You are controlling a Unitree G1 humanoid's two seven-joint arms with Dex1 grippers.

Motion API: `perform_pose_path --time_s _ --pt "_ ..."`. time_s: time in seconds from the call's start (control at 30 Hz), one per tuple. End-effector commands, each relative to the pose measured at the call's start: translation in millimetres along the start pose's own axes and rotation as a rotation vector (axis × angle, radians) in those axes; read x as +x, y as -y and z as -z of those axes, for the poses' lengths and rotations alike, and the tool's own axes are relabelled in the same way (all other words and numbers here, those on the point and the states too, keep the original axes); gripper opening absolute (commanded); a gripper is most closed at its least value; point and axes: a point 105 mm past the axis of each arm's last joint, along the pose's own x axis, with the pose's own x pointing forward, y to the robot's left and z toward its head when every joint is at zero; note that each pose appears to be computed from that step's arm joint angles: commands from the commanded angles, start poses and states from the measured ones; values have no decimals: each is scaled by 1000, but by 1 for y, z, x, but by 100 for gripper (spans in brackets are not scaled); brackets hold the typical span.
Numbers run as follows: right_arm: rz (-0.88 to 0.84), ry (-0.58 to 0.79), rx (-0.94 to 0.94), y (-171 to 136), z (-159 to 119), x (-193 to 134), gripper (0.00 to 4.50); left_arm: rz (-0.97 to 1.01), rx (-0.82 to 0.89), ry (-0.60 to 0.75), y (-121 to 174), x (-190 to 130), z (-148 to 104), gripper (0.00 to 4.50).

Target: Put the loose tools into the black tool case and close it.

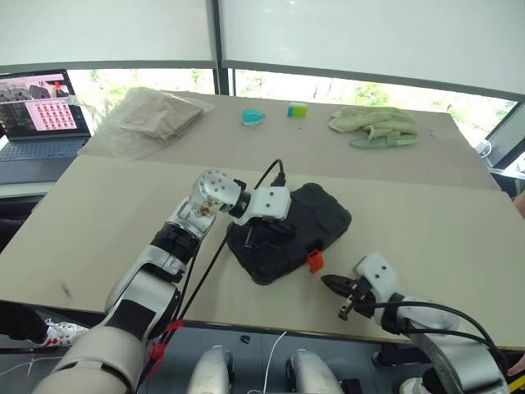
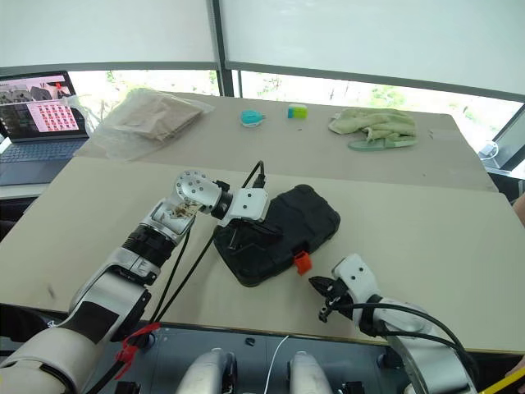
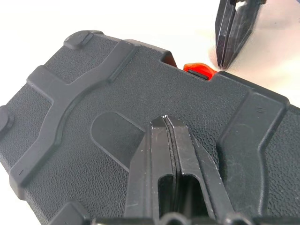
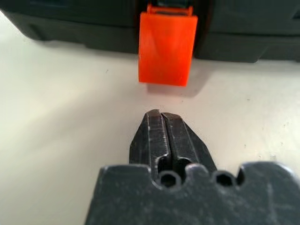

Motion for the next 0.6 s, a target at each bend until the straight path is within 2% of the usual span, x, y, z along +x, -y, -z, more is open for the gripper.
perform_pose_path --time_s 0.03,0.27,0.6 --pt "-15 7 -18 -1 -2 14 3 69 -52 -78 17 11 21 0" --pt "-14 126 -40 3 -34 32 3 81 -48 -69 18 15 18 0" --pt "8 298 -66 1 -76 14 3 94 -48 -61 23 21 18 0"
